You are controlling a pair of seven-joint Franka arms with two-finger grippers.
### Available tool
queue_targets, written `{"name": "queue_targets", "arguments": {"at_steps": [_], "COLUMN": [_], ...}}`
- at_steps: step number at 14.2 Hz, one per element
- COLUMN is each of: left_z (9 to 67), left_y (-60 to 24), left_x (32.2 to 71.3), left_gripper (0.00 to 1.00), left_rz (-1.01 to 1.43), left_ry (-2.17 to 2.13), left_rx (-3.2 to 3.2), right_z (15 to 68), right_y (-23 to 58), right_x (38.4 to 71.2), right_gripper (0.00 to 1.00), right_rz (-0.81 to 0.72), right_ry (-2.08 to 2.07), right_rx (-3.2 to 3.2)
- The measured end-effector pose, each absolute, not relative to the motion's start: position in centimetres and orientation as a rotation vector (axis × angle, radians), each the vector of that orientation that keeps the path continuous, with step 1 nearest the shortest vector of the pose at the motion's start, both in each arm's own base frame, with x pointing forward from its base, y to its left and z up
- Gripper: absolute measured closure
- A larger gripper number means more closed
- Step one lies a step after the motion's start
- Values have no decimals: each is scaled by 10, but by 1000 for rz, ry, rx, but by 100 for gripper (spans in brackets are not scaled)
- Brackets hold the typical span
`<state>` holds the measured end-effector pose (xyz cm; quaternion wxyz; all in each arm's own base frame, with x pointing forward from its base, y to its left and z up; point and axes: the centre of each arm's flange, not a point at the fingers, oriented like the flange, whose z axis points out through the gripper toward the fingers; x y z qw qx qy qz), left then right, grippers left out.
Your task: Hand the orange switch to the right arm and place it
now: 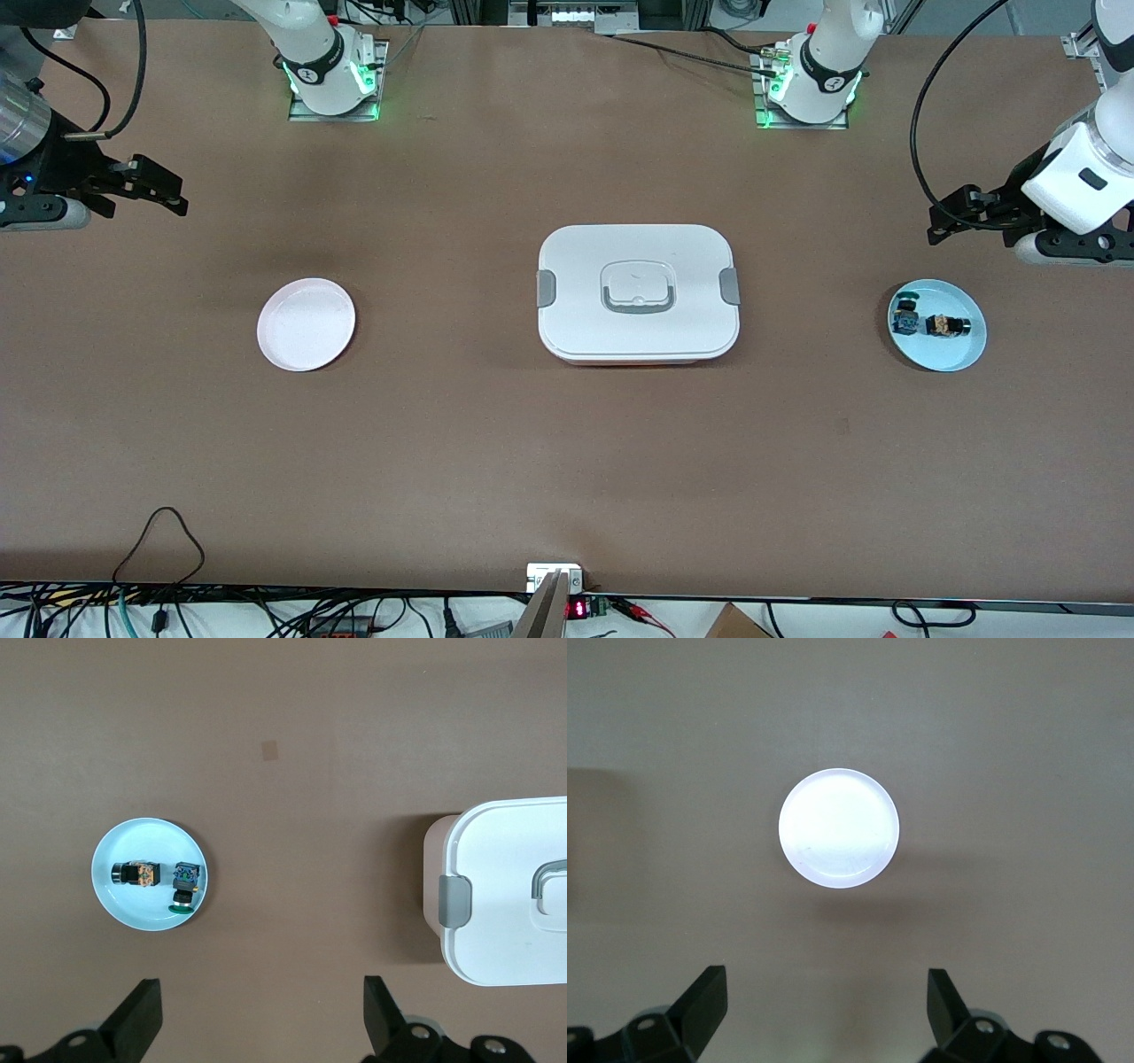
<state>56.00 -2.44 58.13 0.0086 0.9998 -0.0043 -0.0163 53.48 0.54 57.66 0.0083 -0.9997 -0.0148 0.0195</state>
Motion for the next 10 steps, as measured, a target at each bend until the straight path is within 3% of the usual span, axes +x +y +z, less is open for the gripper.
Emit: {"name": "queue_targets", "arguments": {"at_steps": [10], "left_z": [581], "left_y": [-22], "left_x": [560], "left_gripper": [0], "left_rz": [-54], "left_ry": [-8], "left_rx": [3124], "right_z": [577], "right_y": [5], "right_x": [535], "right_gripper": [0], "right_rz": [61], "right_ry": [-46], "right_rx": [-3124]}}
